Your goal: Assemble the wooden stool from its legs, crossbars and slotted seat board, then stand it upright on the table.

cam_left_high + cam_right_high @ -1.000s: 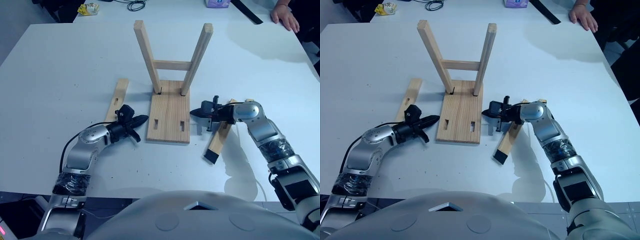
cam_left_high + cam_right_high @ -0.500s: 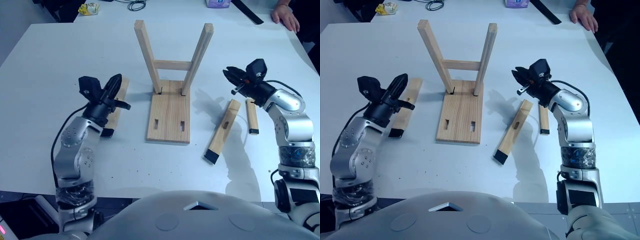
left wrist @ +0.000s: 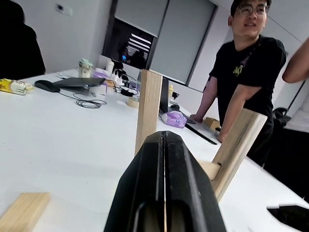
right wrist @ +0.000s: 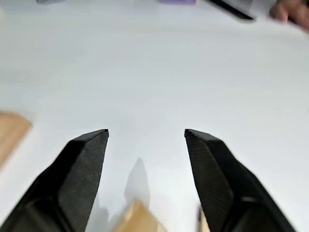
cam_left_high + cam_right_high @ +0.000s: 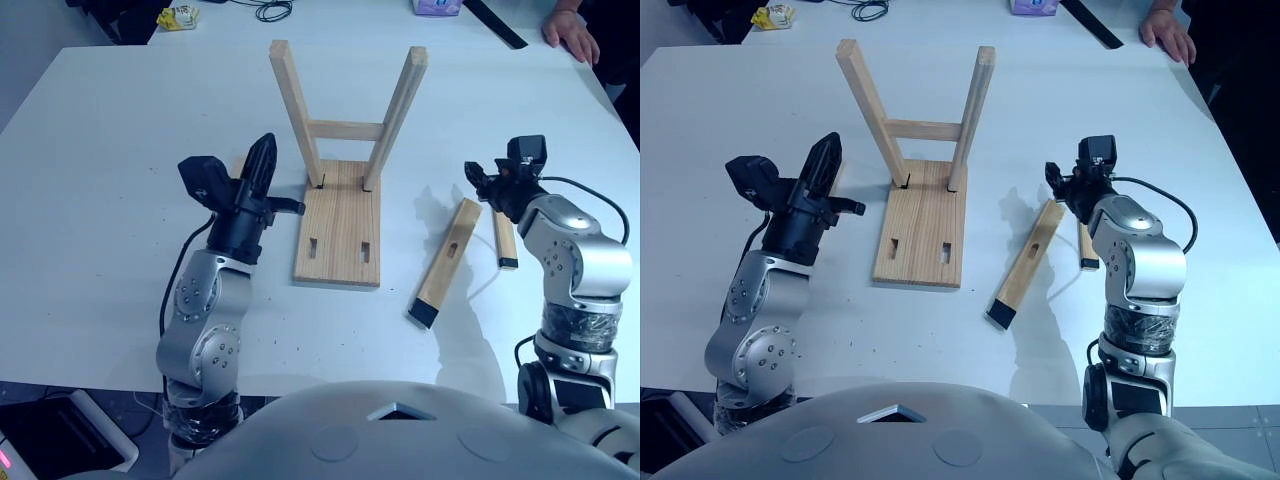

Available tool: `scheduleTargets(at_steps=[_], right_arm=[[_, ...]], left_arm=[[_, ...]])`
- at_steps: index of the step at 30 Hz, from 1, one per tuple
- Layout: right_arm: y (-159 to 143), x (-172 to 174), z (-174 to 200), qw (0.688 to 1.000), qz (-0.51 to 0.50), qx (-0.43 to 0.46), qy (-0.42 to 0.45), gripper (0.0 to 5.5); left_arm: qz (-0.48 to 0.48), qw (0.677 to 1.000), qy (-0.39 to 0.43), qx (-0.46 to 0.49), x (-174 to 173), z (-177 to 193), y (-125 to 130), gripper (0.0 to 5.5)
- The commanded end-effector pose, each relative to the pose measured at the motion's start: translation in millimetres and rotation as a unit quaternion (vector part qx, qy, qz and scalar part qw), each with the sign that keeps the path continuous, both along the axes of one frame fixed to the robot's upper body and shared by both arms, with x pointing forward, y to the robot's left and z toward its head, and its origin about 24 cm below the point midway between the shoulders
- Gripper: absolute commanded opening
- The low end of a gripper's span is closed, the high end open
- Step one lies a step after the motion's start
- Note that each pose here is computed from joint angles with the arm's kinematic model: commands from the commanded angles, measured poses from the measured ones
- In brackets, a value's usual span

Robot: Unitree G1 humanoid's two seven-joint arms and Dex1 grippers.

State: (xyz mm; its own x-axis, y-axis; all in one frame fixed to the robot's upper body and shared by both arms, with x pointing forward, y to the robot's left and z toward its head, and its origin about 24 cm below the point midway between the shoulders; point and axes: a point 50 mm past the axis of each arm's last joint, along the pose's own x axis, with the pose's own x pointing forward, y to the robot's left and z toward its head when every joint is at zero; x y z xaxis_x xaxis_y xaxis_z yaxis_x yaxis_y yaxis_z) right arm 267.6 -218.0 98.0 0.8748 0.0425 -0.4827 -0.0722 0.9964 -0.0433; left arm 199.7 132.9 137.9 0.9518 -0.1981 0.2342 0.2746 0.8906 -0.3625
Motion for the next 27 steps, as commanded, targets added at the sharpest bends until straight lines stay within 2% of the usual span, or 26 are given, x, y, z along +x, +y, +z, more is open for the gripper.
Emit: scheduleTargets(at_steps=[1,9,19,27], right_arm=[[-15.1,0.9,13.5,0.998,-0.009,-0.049,0.025,2.84],[-46.5,1.4,27.7,0.992,0.02,-0.106,0.068,2.84],[-58.1,-2.4,27.8,0.977,0.054,-0.049,0.201,2.84],[-61.1,9.6,29.2,0.967,0.059,-0.05,0.243,2.84]], left_arm=[[0.028,1.0,0.006,-0.013,-1.2,-5.9,-4.9,0.0],[0.068,0.997,0.004,-0.027,-3.6,-13.2,-7.5,0.0],[0.099,0.994,0.001,-0.04,-2.8,-20.0,-10.9,0.0],[0.125,0.991,0.002,-0.046,-8.0,-22.8,-10.6,0.0]])
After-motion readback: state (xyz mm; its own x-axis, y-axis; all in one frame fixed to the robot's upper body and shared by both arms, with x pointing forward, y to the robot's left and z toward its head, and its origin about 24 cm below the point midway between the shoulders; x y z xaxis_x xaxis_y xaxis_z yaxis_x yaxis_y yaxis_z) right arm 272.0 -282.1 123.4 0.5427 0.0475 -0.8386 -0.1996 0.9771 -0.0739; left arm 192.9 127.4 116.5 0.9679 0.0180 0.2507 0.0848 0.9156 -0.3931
